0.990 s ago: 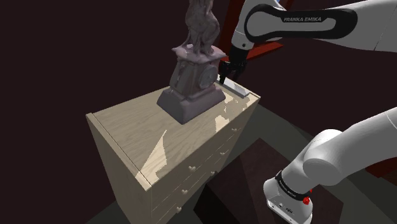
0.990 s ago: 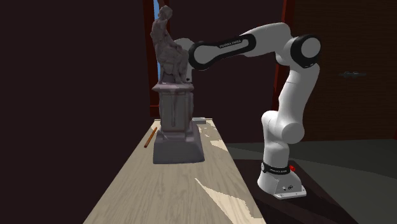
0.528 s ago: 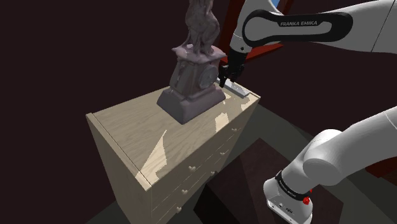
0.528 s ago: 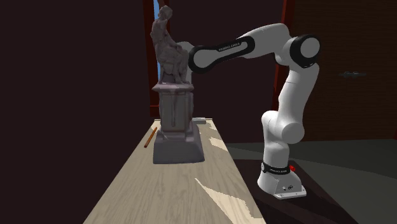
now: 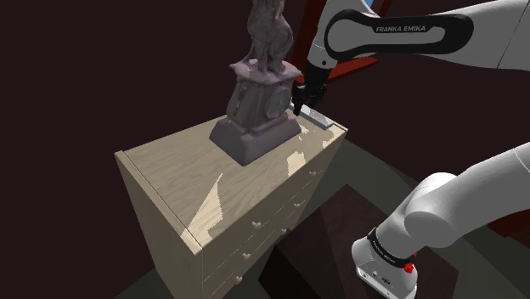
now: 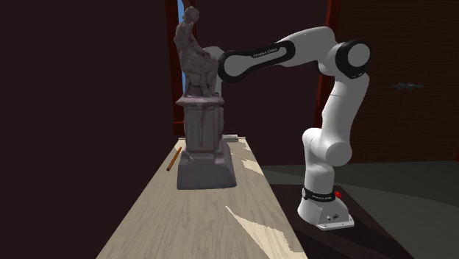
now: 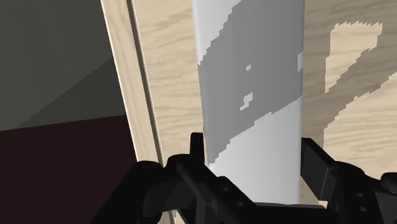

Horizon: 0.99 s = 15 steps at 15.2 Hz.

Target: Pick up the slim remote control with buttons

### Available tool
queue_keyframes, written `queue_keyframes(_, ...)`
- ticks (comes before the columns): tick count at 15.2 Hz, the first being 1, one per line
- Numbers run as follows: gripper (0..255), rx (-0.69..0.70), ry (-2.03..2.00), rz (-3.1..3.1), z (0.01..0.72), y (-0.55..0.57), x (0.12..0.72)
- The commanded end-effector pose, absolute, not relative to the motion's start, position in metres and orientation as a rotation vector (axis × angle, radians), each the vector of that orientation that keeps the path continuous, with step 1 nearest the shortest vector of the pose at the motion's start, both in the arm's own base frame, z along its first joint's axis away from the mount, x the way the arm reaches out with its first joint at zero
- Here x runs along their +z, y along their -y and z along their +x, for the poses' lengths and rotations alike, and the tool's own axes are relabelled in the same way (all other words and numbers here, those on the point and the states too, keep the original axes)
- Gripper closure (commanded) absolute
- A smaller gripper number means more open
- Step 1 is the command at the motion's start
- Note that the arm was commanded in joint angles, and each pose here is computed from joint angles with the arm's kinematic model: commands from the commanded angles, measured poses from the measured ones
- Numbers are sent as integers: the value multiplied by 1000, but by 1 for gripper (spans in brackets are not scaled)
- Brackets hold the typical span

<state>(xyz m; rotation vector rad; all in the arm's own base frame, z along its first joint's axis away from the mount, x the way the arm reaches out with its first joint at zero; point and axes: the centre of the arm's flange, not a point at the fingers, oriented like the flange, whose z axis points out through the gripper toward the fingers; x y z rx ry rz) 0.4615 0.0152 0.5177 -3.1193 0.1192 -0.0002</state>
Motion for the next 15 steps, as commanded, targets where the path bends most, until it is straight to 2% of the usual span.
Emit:
queue_keyframes(1, 255, 1, -119, -3119, 462, -14, 527)
queue_keyframes(15, 255, 1, -119, -3119, 461, -14, 591)
